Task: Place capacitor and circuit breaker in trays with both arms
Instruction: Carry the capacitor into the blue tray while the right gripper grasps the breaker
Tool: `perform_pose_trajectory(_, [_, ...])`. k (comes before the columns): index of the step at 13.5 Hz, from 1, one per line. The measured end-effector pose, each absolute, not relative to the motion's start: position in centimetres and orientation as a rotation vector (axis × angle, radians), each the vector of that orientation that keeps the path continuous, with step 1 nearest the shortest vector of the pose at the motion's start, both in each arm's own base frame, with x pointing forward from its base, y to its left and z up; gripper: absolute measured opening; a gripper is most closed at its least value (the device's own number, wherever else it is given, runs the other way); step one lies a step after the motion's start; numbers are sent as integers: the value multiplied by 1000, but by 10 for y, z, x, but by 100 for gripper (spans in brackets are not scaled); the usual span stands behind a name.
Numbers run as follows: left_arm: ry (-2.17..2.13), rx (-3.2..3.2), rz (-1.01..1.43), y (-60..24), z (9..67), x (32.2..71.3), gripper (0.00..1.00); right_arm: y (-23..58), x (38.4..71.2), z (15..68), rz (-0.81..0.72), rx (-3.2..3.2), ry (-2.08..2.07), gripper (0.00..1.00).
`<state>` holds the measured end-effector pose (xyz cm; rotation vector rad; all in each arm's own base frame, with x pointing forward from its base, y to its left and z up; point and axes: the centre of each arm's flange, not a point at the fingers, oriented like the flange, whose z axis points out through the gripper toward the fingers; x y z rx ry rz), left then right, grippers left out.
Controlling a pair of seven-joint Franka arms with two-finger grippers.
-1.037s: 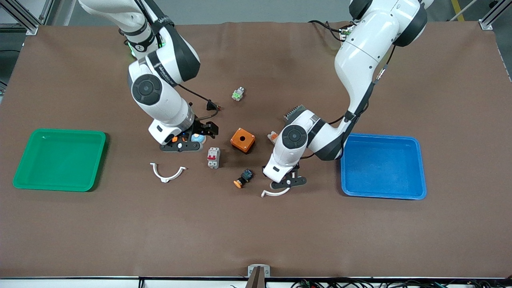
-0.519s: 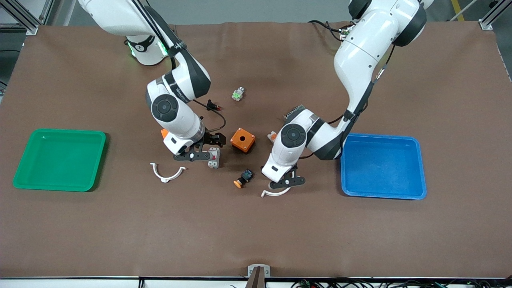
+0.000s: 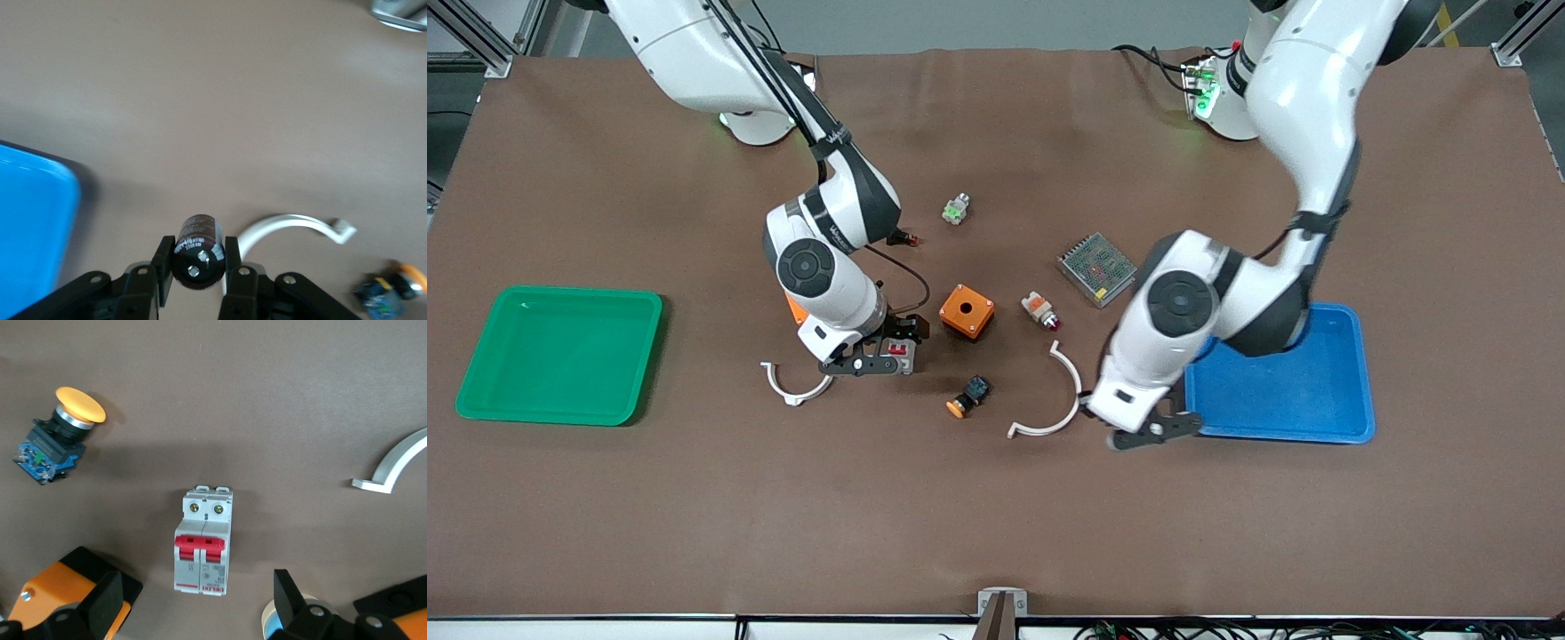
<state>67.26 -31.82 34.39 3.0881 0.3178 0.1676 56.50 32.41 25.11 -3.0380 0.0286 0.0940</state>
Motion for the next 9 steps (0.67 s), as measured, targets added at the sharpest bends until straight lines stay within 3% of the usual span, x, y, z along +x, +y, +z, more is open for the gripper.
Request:
perform_pose_trajectory(7, [177,3186,-7,-144,318,687,34,327,570,230,111,-3040,32,97])
perform_pose_trajectory(9, [183,3190,-54,-111,301,685,34,327,571,229,110,-3039,32,81])
